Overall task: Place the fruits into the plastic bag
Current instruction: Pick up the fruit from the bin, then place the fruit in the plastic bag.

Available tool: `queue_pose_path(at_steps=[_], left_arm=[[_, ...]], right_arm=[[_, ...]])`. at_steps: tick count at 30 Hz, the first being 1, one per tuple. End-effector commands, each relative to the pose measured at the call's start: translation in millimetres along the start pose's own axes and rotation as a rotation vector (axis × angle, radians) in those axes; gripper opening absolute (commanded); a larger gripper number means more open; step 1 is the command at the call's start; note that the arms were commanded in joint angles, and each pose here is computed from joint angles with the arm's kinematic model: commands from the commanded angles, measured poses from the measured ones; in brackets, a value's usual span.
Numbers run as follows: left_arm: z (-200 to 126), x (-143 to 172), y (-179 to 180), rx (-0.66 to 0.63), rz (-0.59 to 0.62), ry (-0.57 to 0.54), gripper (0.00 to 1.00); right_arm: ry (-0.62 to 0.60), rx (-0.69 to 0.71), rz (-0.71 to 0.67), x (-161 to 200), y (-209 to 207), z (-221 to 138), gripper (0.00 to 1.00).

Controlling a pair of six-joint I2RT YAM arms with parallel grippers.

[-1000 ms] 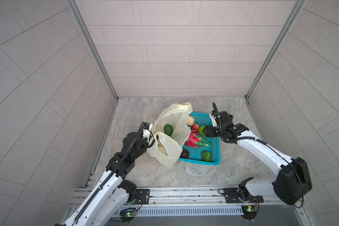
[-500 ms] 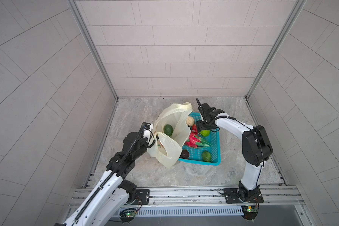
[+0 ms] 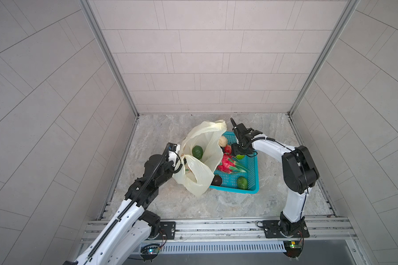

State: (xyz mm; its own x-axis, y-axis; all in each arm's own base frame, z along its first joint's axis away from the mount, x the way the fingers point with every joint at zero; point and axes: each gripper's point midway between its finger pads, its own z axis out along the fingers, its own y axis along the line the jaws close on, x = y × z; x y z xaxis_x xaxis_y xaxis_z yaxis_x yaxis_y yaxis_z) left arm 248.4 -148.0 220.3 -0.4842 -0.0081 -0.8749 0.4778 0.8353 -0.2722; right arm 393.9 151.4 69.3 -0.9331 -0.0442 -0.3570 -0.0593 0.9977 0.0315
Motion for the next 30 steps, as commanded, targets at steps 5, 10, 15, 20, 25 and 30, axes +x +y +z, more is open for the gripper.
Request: queue_pose_path(at_steps=[5,10,15,20,25,30], left_arm=[[0,-8,-3,0.017,0.027,-0.026,0.00],[-2,-13,-8,0.039,0.026,-0.041,0.00],[-1,-14,-9,0.042,0.025,-0.037,0.00],[-1,-17,-11,0.054,0.015,-0.040,0.00],[-4,-21,-9,0.038,0.000,-0.051,0.00],[-10,-24,-9,0.028,0.008,-0.063,0.00]], right_arm=[[-0.212,-0.124,0.063,-4,-1,-107,0.22],[-0.372,-0.326,-0.065,20,21,-183,0.22],[-0.614,-0.607,-0.262,39,68,-277,0.23],[-0.677,-0.792,-0.340,31,108,-327,0.23],[-0.673,-0.881,-0.447,17,167,-331,0.24],[-0.612,-0.882,-0.458,3,215,-297,0.24]])
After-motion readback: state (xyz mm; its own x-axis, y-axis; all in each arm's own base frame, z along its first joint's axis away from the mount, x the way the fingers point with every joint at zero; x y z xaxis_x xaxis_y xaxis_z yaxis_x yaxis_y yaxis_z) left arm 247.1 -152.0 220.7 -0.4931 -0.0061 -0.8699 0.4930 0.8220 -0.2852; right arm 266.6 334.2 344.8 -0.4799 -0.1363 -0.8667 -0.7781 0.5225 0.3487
